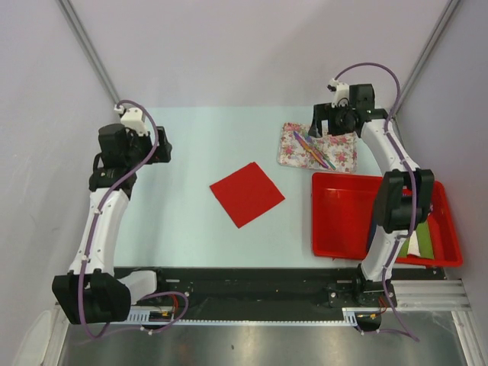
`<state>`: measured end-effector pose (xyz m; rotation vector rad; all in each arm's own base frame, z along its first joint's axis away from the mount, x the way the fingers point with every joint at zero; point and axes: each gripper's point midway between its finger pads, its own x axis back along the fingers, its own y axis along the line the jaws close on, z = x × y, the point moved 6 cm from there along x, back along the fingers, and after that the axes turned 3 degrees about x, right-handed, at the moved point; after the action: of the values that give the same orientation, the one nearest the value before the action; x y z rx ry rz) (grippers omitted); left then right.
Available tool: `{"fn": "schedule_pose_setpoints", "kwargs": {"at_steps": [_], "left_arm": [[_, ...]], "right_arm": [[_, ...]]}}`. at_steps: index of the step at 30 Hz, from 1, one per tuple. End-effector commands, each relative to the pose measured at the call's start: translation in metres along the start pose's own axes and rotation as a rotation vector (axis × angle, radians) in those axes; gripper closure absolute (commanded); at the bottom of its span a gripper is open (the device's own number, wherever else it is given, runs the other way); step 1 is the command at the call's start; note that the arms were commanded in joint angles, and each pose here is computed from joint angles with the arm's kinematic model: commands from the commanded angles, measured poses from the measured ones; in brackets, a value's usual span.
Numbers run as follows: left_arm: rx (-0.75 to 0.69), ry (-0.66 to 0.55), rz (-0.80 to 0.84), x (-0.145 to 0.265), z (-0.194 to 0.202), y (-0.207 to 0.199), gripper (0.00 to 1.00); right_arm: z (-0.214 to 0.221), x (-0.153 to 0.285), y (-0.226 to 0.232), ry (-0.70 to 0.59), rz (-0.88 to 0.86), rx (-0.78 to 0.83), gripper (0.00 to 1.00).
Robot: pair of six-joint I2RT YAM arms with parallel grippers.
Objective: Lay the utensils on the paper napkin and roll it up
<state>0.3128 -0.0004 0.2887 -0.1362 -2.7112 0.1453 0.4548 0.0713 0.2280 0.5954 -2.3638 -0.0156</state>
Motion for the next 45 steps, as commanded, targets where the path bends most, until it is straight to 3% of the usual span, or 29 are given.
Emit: {"fn": "schedule_pose_setpoints", "kwargs": {"at_steps": [1, 6, 10, 11, 14, 21, 45], "left_arm": [[-0.063, -0.063, -0.041, -0.002, -0.013, 0.007, 0.00], [-0.062, -0.041, -0.057, -0.008, -0.010, 0.011, 0.00], [-0.063, 0.001, -0.058, -0.017, -0.001, 0.013, 0.00], [-0.062, 0.008, -0.057, -0.019, 0.001, 0.014, 0.00], [-0.069, 0.043, -0.061, -0.026, 0.010, 0.016, 0.00], [-0.079, 0.091, -0.050, -0.034, 0.017, 0.017, 0.00], [-0.064, 0.125, -0.024, -0.041, 0.023, 0.015, 0.00]], "right_arm": [[-0.021, -0.016, -0.016, -0.030, 0.050, 0.068, 0.00], [-0.010, -0.059, -0.034, 0.055, 0.069, 0.114, 0.06], [-0.001, -0.084, -0.045, 0.131, 0.048, 0.143, 0.24], [-0.004, -0.092, -0.048, 0.128, 0.033, 0.155, 0.32], [-0.002, -0.099, -0.047, 0.165, 0.004, 0.190, 0.43], [0.026, -0.114, -0.045, 0.269, -0.022, 0.286, 0.47], [0.073, -0.134, -0.048, 0.432, -0.065, 0.341, 0.57]]}}
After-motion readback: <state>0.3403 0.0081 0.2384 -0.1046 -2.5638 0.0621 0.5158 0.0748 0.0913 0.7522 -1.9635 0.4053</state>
